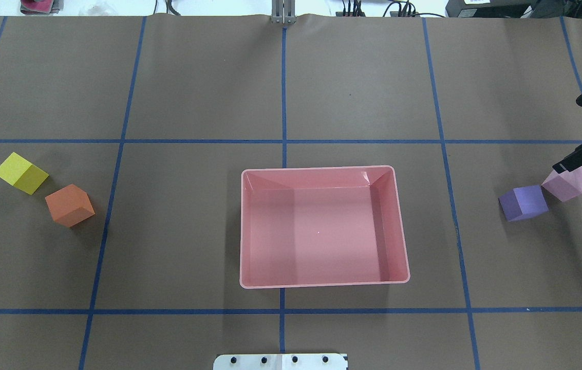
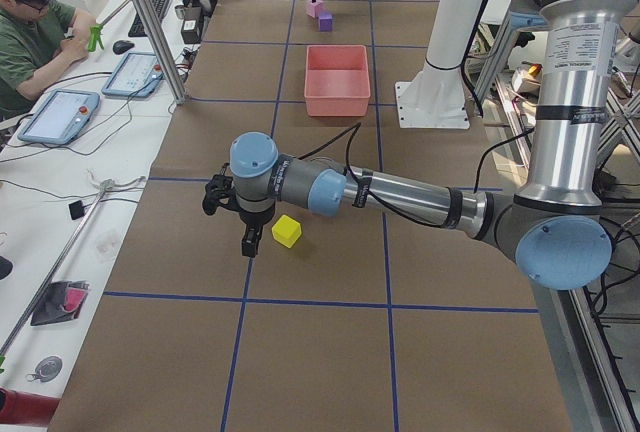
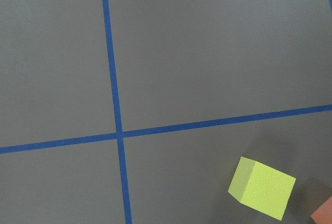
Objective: Place blocks into pink bin with both arms
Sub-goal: 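Lower the right gripper onto the light pink cube and close it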
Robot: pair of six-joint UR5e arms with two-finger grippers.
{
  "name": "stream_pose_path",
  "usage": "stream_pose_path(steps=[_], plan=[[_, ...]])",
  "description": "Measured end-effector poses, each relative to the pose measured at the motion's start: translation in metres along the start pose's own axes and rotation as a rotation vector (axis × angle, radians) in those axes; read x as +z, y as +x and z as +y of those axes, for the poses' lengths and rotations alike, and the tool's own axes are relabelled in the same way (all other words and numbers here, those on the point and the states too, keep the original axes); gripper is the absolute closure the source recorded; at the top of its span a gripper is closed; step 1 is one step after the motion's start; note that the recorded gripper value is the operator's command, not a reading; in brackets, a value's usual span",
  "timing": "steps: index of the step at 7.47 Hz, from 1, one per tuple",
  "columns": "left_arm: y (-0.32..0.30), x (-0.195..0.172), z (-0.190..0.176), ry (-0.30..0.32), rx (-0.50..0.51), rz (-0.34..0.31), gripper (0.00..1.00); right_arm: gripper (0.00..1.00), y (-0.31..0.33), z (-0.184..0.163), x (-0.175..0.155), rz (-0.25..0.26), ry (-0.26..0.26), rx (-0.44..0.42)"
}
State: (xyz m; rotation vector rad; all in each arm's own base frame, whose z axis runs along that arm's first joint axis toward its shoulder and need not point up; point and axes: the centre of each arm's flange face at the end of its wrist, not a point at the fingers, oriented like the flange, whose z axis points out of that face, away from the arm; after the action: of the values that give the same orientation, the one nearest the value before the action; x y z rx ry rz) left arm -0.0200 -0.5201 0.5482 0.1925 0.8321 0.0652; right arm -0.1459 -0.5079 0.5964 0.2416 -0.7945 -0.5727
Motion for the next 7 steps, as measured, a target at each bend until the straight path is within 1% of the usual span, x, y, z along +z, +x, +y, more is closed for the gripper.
stream_pose_path(steps=[3,5,7], plan=[[0.0,0.0,0.0,0.0,0.001,0.001,0.0,0.01,0.009,0.01,0.016,0.01,-0.038,-0.098],[0.001,0.0,0.0,0.001,0.001,0.001,0.0,0.01,0.015,0.016,0.022,0.008,-0.054,-0.11],[0.001,-0.001,0.0,0.001,0.001,0.001,0.0,0.01,0.02,0.019,0.028,0.006,-0.066,-0.103]])
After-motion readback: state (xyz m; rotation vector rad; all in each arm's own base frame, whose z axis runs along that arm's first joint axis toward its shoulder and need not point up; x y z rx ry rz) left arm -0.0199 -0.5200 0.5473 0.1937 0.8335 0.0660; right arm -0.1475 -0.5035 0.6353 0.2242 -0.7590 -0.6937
